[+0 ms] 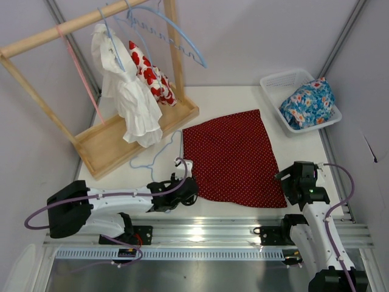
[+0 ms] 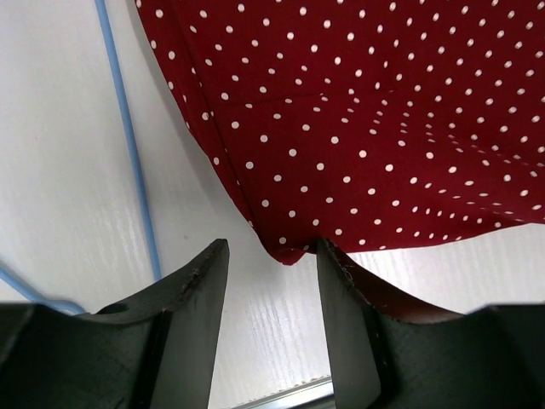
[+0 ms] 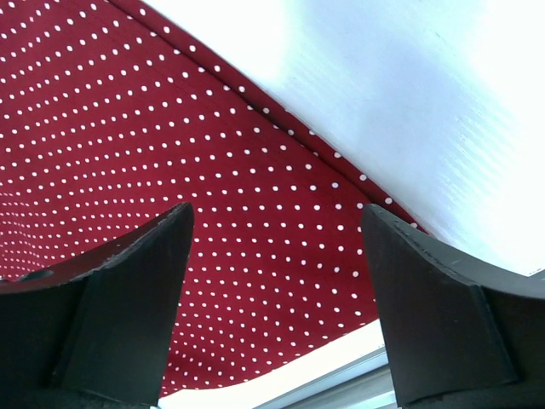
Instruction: Place the skirt on the hanger
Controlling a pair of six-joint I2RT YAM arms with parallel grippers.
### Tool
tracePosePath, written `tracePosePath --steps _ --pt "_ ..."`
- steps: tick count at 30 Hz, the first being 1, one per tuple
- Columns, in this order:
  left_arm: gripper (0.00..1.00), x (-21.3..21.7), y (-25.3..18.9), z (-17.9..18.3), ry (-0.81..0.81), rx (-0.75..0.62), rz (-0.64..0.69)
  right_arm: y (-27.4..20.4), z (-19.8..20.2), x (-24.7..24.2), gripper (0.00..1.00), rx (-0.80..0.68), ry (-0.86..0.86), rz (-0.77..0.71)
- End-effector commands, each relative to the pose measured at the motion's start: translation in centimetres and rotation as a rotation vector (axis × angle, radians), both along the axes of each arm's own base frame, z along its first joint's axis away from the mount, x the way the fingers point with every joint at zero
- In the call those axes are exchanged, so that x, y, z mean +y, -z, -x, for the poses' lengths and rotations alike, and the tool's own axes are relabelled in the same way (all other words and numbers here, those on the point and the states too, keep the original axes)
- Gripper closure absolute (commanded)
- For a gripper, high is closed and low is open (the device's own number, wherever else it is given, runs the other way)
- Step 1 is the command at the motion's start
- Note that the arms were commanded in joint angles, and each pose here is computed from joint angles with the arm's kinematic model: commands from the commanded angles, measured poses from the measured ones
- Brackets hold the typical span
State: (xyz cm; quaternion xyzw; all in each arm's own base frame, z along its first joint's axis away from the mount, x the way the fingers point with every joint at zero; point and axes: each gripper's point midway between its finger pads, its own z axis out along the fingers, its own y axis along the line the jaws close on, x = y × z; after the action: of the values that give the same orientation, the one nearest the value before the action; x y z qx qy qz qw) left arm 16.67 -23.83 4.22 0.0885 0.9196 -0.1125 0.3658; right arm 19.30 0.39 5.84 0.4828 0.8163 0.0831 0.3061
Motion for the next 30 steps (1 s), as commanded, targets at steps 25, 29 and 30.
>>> tracePosePath --steps 25,29,30 --pt "1.0 0.3 -0.7 -1.2 0.146 -0.099 0.005 -0.3 2.3 -0.9 0.45 0.084 0.068 0.02" --pt "1.0 0.6 -1.2 -1.7 0.183 -0.11 0.009 -0.7 2.2 -0.3 0.39 0.121 0.027 0.003" --pt "1.0 0.7 -1.3 -1.8 0.193 -0.116 0.005 -0.5 2.3 -0.2 0.37 0.162 0.018 0.006"
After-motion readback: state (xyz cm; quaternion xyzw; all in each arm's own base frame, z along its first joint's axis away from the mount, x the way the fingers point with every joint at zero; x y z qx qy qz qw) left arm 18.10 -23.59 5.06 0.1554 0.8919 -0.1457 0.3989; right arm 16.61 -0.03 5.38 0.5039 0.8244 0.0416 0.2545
